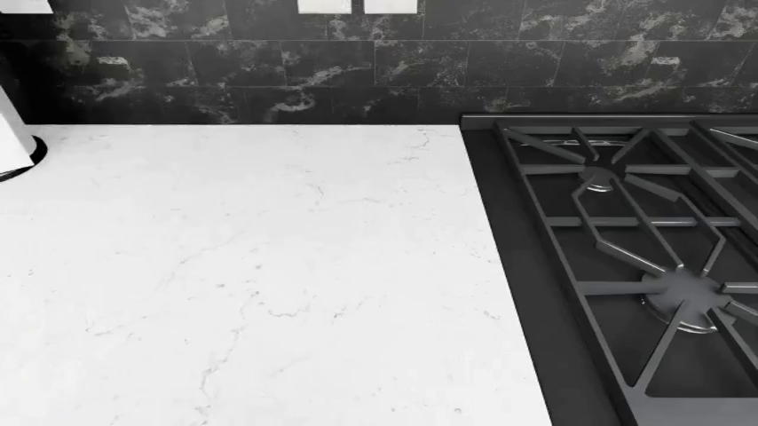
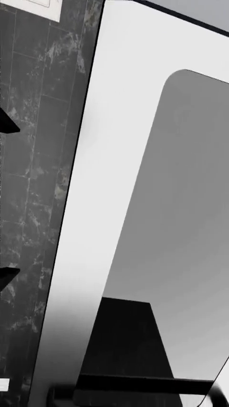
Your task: Pick and place the shaker into the drawer. Then close the cabinet.
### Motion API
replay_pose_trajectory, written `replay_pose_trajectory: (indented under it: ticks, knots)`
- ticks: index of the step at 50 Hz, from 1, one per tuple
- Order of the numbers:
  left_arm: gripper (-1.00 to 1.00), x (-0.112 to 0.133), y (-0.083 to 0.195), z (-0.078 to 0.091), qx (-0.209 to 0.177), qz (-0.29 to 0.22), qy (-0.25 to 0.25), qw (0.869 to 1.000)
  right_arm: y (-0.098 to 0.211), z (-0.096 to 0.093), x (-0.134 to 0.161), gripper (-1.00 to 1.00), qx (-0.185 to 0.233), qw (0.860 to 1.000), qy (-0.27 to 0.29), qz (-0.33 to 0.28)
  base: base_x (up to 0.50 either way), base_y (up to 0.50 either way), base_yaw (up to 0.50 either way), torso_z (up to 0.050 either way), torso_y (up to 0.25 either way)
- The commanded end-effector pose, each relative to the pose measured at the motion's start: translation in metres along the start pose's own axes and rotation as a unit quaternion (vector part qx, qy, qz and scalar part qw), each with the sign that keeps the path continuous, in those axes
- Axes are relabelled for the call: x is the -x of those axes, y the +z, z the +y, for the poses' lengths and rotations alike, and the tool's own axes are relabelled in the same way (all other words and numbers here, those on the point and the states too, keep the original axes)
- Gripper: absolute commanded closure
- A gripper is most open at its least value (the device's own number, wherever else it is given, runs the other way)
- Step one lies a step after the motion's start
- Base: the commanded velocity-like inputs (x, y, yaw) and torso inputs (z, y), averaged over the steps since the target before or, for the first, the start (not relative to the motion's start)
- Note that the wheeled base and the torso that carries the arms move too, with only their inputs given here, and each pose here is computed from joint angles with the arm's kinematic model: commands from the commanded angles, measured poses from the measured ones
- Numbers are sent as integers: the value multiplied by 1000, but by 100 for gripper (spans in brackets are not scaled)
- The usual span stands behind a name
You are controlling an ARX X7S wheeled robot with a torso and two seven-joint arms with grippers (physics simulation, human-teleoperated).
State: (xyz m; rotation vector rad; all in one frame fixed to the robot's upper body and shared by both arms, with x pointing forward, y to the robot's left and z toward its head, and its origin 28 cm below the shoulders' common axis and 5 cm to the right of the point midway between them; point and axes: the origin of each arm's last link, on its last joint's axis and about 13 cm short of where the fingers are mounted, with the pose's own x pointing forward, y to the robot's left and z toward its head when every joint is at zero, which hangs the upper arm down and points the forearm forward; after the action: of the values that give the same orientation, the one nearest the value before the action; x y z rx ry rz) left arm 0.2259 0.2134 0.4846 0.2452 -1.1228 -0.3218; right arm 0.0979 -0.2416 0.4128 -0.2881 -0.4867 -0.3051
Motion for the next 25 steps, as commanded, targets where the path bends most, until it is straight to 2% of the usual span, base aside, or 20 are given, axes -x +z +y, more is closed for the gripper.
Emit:
replay_pose_trajectory:
  ticks: [1, 7, 9, 10, 13, 20, 23, 25]
  knots:
    - [-100, -65, -11, 30, -59, -24, 31, 998, -4, 1, 1, -100, -4, 1000, -5, 6, 0, 0, 0, 0, 0]
    - [-100, -108, -36, 40, -50, 4, 25, 998, -5, 3, 1, -100, -3, 1000, -4, 13, 0, 0, 0, 0, 0]
    - [-100, -126, -37, 33, -47, -8, 5, 999, -7, 4, 2, -100, -2, 1000, -4, 17, 0, 0, 0, 0, 0]
    - [-100, -124, -50, 36, -43, 24, 13, 999, -8, 4, 2, -100, -2, 1000, -4, 19, 0, 0, 0, 0, 0]
    - [-100, -119, -71, 26, -26, 75, 11, 997, -12, 5, 3, -100, 0, 1000, -4, 26, 0, 0, 0, 0, 0]
    - [-100, -104, -108, 4, -10, 149, 2, 989, -34, 5, 0, -100, 4, 999, -11, 52, 0, 0, 0, 0, 0]
    - [-100, -92, -130, -6, -5, 188, 13, 982, -45, 7, -2, -100, 6, 998, -13, 62, 0, 0, 0, 0, 0]
    - [-100, -92, -130, -6, -5, 188, 13, 982, -53, 7, -2, -100, 9, 997, -13, 70, 0, 0, 0, 0, 0]
